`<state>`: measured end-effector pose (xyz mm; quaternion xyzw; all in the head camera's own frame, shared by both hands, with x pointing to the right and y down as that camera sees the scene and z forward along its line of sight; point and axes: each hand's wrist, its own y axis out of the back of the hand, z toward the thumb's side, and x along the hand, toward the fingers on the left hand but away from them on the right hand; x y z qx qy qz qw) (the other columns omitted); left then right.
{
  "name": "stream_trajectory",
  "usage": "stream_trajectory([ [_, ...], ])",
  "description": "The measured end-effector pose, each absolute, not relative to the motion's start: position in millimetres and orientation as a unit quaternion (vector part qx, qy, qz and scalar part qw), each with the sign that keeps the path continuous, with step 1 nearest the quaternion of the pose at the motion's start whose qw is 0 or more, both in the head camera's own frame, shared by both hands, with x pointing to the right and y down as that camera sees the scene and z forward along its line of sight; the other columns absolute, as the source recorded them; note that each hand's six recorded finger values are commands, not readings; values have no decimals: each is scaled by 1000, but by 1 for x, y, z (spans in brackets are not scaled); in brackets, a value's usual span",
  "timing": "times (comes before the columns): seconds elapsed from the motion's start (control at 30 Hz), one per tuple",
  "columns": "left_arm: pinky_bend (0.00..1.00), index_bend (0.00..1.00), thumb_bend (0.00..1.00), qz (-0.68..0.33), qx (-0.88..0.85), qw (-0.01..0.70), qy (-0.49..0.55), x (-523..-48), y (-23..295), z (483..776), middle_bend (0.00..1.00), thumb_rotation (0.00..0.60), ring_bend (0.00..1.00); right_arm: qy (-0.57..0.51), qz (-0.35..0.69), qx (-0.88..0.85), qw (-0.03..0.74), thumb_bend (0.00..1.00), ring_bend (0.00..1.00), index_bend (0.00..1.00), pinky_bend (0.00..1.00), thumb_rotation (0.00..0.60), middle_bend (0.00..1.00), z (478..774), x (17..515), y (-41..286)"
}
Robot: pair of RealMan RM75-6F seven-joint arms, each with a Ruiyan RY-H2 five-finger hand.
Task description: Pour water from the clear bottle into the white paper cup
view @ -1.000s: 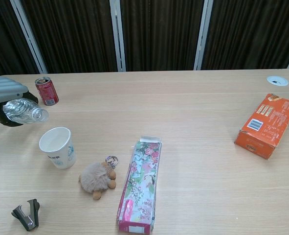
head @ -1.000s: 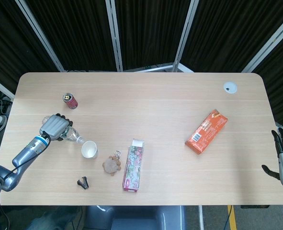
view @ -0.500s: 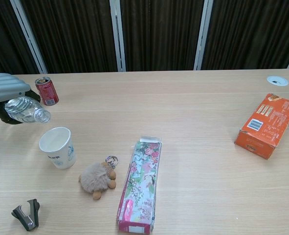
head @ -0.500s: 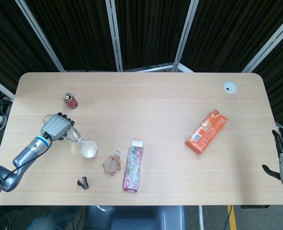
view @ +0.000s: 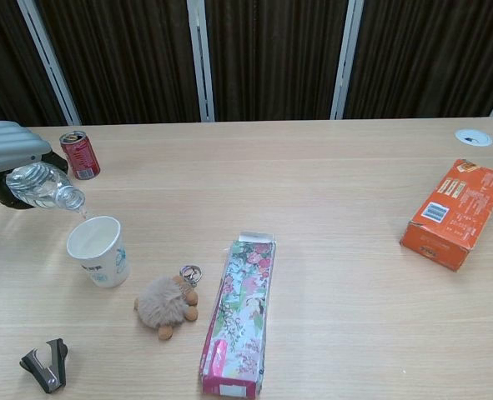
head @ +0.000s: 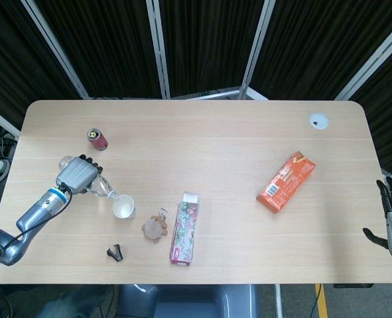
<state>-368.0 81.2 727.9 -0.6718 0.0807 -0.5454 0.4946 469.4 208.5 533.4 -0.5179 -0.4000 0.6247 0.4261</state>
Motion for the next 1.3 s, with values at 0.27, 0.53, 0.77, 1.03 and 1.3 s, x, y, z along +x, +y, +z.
stream_trajectory([
  [0.27,364,535,413,-541,-667,507,78,-367,80,726,500,600,347,-401,624,-517,427,0,0,0,0,600,0,532,470,208],
  [0.53,364,536,415,-538,-666,512,74,-364,83,728,500,600,347,-402,624,-516,427,0,0,0,0,600,0,532,470,209],
  [0.77,363,536,413,-537,-665,513,75,-364,83,728,500,600,348,-402,624,-516,427,0,0,0,0,600,0,531,470,210],
  [1.03,364,538,414,-533,-679,496,90,-363,86,729,502,600,348,-401,625,-516,427,0,0,0,0,600,0,532,470,210],
  [1.3,364,538,413,-519,-713,454,132,-364,85,726,501,600,347,-400,626,-516,427,0,0,0,0,600,0,532,470,210],
])
